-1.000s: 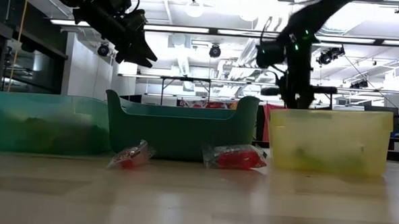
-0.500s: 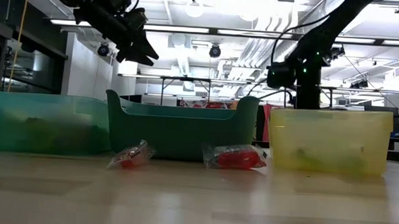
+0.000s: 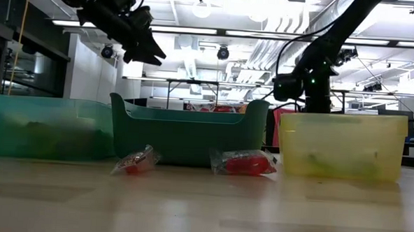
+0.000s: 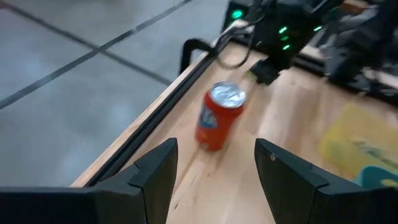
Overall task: Sort candy
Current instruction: Put the green gummy into the yellow bin, then put the red gummy into the yellow bin
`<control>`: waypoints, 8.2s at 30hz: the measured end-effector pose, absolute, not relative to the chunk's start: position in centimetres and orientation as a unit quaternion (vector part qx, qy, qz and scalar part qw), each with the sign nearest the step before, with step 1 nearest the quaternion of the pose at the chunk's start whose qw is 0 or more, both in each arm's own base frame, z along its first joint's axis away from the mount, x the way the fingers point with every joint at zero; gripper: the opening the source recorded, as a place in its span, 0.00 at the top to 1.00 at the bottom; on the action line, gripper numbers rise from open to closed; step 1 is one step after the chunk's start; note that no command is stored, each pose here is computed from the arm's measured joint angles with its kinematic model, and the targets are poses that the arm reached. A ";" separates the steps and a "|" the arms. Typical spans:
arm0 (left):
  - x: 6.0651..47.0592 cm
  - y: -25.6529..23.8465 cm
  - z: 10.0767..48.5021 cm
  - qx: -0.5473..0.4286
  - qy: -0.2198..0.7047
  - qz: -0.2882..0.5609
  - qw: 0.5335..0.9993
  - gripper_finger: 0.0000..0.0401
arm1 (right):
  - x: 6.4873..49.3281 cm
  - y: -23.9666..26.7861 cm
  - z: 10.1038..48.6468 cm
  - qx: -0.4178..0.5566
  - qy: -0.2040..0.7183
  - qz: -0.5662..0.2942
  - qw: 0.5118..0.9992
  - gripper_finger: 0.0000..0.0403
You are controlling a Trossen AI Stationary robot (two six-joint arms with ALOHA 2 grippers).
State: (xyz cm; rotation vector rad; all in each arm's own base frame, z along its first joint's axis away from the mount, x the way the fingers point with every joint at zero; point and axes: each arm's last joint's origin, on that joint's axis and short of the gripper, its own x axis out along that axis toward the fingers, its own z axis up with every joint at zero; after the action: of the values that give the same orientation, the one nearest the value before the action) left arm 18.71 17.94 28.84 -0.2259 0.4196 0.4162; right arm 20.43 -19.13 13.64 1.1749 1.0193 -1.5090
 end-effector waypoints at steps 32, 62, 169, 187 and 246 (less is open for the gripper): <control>27.0 -0.3 31.4 -0.288 0.076 0.077 0.951 0.50 | 19.1 3.0 28.6 0.260 0.444 -0.199 0.834 0.99; 20.1 -5.0 35.0 -0.248 0.067 0.023 0.966 0.50 | 24.5 5.3 25.9 0.334 0.445 -0.131 0.821 0.40; 35.4 -7.2 22.7 -0.061 0.106 0.016 0.992 1.00 | 24.8 4.8 34.7 0.333 0.090 0.013 0.939 0.40; 44.5 -7.8 19.2 0.007 0.185 0.039 0.982 0.64 | 24.9 4.6 35.0 0.311 0.064 -0.007 0.948 0.40; 20.9 -2.4 30.8 -0.092 0.000 0.196 0.976 0.58 | 34.2 16.5 28.9 0.056 0.482 0.056 0.873 0.40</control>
State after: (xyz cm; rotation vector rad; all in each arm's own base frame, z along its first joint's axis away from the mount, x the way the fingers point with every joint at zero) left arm 20.93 -2.40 30.85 -0.1863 0.0007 0.3957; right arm 34.22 16.48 28.95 0.1166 1.0069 0.1166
